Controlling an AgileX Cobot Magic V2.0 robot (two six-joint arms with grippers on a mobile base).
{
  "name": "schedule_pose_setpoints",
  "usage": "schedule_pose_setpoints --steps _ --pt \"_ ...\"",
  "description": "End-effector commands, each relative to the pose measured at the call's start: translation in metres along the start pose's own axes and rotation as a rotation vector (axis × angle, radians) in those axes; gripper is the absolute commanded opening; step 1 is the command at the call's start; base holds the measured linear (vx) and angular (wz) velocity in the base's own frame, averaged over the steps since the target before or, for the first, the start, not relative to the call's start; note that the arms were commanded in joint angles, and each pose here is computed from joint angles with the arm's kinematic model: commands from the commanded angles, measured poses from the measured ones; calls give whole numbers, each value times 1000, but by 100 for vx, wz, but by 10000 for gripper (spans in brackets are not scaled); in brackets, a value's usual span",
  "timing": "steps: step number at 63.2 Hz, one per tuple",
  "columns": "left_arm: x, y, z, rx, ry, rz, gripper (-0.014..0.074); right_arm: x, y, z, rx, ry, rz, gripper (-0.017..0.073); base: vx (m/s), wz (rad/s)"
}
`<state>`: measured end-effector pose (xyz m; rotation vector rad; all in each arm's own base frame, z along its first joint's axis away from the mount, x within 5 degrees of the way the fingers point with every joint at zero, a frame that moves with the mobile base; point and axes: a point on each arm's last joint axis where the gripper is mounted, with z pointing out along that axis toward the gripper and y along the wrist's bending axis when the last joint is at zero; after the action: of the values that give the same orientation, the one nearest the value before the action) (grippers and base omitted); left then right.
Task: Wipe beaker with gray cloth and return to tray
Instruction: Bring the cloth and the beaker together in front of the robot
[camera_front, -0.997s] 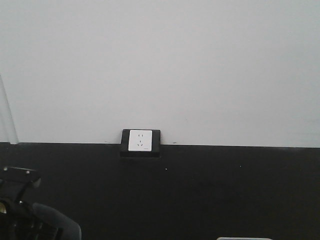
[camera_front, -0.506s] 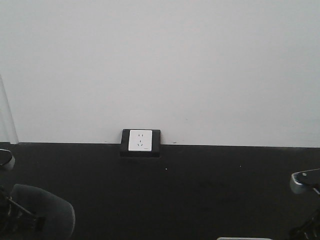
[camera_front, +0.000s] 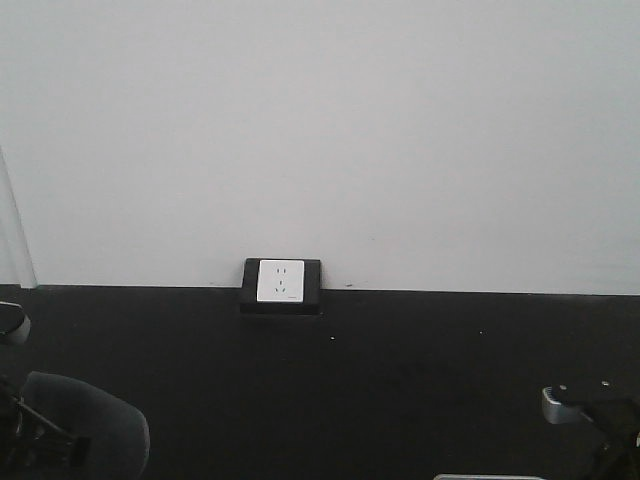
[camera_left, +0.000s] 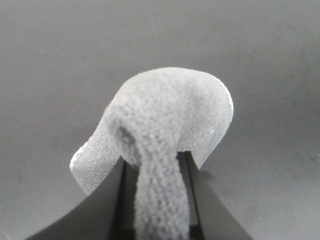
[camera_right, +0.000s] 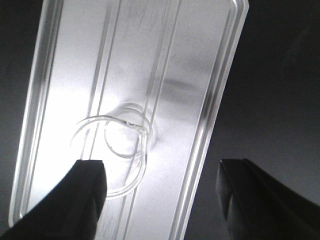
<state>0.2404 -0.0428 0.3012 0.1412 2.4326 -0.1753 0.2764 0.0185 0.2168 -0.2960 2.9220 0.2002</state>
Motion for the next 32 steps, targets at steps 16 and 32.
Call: schedule_pose_setpoints --steps 16,32 --pt "-13 -3 -12 10 -111 -2 -6 -13 -3 15 -11 8 14 485 0 0" --pt "-13 -3 -12 10 -111 4 -6 -14 -3 21 -30 13 34 345 0 0"
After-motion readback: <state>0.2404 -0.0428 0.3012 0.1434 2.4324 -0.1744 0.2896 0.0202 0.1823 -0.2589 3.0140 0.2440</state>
